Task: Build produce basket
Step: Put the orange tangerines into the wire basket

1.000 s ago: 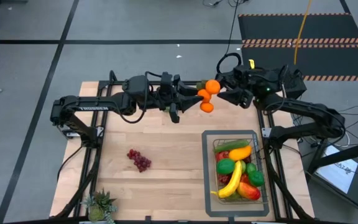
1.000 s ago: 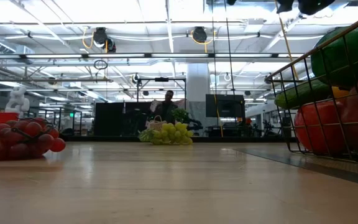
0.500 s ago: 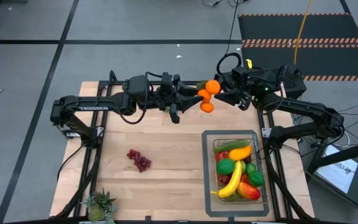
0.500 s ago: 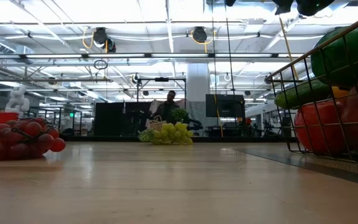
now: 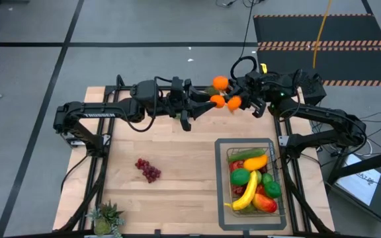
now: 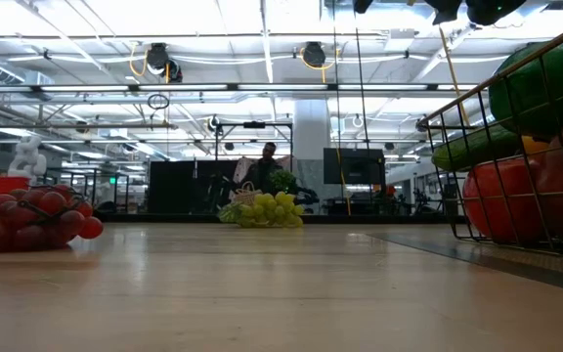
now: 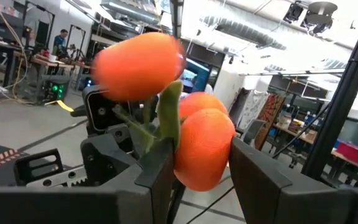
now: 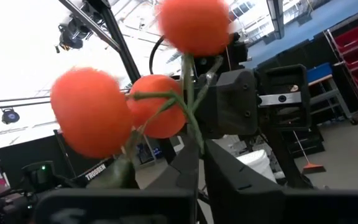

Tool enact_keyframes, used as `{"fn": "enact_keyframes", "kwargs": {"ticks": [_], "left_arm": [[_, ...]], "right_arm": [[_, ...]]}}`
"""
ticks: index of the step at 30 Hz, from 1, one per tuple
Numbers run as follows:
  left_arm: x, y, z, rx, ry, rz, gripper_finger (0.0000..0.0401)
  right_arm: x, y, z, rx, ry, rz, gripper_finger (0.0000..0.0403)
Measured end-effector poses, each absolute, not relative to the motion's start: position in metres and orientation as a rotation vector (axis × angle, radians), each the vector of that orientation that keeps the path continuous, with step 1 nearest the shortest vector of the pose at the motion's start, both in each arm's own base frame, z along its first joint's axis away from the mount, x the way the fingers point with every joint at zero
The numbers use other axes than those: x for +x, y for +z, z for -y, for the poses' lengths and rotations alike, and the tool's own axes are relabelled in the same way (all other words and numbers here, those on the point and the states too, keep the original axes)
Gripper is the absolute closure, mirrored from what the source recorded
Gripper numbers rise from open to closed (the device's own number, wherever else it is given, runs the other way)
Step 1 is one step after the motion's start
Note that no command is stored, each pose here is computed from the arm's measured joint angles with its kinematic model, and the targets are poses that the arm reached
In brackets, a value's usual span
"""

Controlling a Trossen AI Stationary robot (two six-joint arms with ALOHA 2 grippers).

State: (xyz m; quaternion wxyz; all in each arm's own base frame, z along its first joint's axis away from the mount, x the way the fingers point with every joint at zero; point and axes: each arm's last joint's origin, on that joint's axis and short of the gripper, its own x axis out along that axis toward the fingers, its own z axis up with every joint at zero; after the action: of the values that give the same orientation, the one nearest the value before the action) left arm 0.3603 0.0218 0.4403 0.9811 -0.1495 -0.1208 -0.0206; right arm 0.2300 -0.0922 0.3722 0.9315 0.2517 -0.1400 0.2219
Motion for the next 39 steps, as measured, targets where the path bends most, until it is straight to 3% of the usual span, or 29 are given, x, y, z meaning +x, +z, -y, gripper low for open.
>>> {"fn": "enact_keyframes", "kwargs": {"ticks": [16, 24, 28, 32, 39], "left_arm": [[0.357, 0.436, -0.023, -0.387, -0.007, 0.173, 0.0247], [0.331, 0.447, -0.026, -0.349, 0.149, 0.112, 0.0133], [0.314, 0.452, -0.025, -0.370, 0.161, 0.058, 0.0099], [0.297, 0.454, -0.022, -0.393, 0.171, -0.026, 0.0098], [0.272, 0.452, -0.020, -0.447, 0.207, -0.148, 0.0137]], "right_arm": [[0.229, 0.373, 0.092, 0.520, 0.445, 0.284, 0.0400], [0.218, 0.380, 0.087, 0.461, 0.436, 0.298, 0.0402], [0.214, 0.382, 0.084, 0.467, 0.431, 0.281, 0.0402], [0.207, 0.385, 0.081, 0.503, 0.429, 0.256, 0.0402], [0.177, 0.395, 0.066, 0.593, 0.417, 0.195, 0.0402]]}}
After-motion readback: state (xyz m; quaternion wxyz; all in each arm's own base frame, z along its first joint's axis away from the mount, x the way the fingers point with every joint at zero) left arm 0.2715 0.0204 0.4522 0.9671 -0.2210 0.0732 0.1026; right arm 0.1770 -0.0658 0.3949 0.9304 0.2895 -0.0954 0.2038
